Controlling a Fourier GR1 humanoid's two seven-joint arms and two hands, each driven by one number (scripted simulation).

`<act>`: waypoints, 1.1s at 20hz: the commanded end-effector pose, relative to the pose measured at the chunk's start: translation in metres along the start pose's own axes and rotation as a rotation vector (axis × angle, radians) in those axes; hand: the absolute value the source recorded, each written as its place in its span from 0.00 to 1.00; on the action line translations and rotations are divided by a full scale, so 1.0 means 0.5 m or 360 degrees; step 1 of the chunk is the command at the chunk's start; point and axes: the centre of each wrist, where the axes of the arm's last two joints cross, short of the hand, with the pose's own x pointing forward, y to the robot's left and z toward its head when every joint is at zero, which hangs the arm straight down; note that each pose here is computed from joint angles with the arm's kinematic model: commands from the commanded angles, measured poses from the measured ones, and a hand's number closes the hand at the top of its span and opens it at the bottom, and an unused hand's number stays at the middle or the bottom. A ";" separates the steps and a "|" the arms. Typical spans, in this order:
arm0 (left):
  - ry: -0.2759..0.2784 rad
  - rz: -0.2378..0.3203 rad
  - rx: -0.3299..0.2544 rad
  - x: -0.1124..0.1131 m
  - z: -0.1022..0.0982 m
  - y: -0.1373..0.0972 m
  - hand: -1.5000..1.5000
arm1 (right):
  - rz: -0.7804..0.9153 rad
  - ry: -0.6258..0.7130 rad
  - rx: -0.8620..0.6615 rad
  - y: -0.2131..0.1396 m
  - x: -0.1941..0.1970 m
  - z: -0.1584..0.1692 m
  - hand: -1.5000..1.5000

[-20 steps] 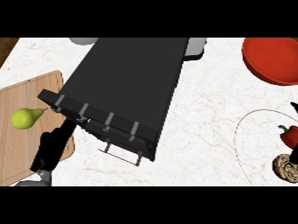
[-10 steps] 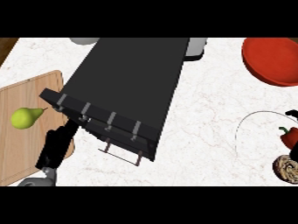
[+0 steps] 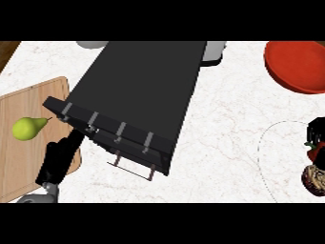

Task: Pick the bell pepper from the placemat and place it in the tiered shelf

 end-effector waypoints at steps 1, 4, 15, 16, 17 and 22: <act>-0.0008 -0.0019 0.0026 0.019 0.001 -0.035 0.50 | 0.0048 -0.0006 -0.0101 0.054 -0.008 0.007 1.00; 0.0001 -0.0005 0.0001 -0.027 0.003 0.025 0.50 | -0.0002 0.0010 -0.0222 0.001 -0.011 0.015 1.00; -0.0048 -0.0029 -0.0084 0.033 -0.026 -0.033 0.50 | 0.0140 -0.1584 -0.0184 -0.132 0.256 0.056 1.00; -0.0013 -0.0003 -0.0084 0.011 -0.008 -0.020 0.50 | 0.0106 -0.1671 -0.0224 -0.181 0.241 0.055 1.00; -0.0037 -0.0015 -0.0045 0.026 -0.019 -0.008 0.50 | 0.0104 -0.1745 -0.0276 -0.217 0.227 0.051 1.00; 0.0003 0.0014 -0.0034 -0.009 -0.008 0.008 0.50 | -0.0082 -0.1950 -0.0503 -0.392 0.204 0.084 1.00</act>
